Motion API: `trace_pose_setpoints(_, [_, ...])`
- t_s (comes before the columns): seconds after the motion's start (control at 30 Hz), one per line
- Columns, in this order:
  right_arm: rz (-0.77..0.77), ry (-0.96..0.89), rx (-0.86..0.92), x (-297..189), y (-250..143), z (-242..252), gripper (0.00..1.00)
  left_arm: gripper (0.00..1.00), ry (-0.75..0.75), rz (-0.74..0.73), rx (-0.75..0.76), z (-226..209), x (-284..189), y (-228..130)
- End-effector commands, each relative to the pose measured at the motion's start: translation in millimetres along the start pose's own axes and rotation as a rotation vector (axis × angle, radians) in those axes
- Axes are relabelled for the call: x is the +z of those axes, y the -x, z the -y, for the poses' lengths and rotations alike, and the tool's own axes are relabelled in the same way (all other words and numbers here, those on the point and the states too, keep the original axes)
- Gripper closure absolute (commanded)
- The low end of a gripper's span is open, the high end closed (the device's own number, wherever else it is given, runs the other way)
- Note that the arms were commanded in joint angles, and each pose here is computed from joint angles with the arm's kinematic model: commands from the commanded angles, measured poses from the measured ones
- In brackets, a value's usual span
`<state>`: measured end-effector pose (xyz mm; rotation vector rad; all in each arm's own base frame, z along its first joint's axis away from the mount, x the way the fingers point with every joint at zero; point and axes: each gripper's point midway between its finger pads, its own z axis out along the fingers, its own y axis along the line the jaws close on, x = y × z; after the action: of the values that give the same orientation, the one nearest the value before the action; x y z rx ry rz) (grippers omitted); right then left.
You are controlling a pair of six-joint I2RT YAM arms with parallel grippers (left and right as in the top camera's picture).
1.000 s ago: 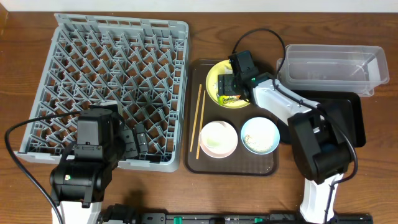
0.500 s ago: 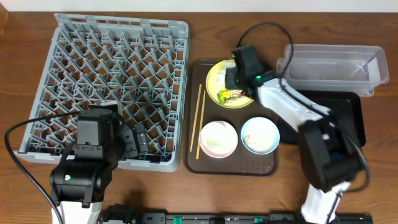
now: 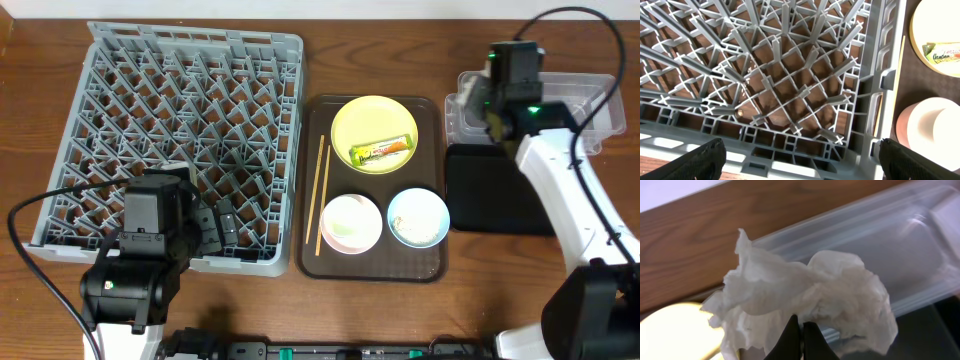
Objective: Sort waste into correct bins and load items into the dishwasher
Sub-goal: 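Carry the tissue with the right gripper into the clear bin, then return the right gripper to the plate and grasp the snack wrapper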
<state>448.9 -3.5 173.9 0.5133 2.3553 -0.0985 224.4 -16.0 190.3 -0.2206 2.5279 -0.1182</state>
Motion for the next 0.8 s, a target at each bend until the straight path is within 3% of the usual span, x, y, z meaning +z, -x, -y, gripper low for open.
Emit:
trace_pose_setpoints(0.0, [-0.037, -0.093, 0.093, 21.4, -0.6, 41.9, 0.93, 0.02, 0.003, 0.021, 0.009, -0.3, -5.1, 6.5])
trace_pose_setpoints(0.1, [-0.044, -0.081, 0.121, 26.8, 1.8, 49.4, 0.53, 0.02, 0.003, 0.021, 0.009, -0.3, -5.1, 6.5])
trace_pose_setpoints(0.23, [-0.011, -0.048, 0.126, 27.0, 12.8, 47.3, 0.12, 0.02, 0.003, 0.021, 0.009, -0.3, -5.1, 6.5])
trace_pose_setpoints(0.4, [-0.032, 0.102, 0.08, 14.5, 12.3, 18.9, 0.12, 0.02, 0.002, 0.021, 0.009, -0.3, -5.1, 6.5])
trace_pose_setpoints(0.6, [-0.133, 0.46, -0.02, -28.5, -14.6, -66.8, 0.14, 0.02, 0.003, 0.021, 0.009, -0.3, -5.1, 6.5])
trace_pose_setpoints(0.77, [-0.296, 0.345, 0.034, -34.3, -73.9, -90.2, 0.13, 0.02, 0.003, 0.02, 0.009, -0.3, -5.1, 6.4])
